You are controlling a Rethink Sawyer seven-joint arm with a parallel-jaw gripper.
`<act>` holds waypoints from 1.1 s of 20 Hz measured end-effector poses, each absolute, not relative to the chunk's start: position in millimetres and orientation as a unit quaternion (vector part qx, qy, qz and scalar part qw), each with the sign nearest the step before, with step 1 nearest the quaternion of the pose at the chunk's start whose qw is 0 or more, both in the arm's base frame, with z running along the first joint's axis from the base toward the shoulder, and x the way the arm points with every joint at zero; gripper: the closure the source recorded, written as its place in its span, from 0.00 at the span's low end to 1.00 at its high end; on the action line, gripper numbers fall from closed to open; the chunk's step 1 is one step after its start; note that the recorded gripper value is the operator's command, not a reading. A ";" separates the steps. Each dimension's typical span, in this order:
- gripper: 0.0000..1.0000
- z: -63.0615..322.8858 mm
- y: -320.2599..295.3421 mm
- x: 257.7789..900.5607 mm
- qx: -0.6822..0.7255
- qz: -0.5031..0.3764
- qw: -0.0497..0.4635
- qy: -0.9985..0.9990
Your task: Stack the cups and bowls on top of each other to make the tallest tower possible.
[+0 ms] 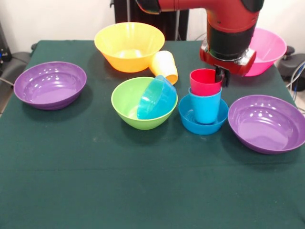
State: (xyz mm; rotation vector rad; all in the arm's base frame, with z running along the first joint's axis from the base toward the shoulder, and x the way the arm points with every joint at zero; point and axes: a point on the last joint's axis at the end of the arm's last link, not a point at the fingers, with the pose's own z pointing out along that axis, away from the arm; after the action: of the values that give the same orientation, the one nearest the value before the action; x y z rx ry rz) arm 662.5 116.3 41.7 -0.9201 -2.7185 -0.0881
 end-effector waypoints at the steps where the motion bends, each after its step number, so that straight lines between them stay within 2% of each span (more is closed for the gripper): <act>1: 1.00 37.2 115.8 660.9 -0.319 -0.032 0.135 -0.938; 6: 1.00 23.1 119.9 661.5 -0.322 -0.052 0.131 -0.936; 22: 1.00 21.6 150.3 666.2 -0.307 -0.082 0.131 -0.939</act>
State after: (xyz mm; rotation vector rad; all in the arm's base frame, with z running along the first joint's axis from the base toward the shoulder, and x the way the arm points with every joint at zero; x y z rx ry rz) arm 666.2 150.3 21.6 -0.8922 -2.7264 -0.2390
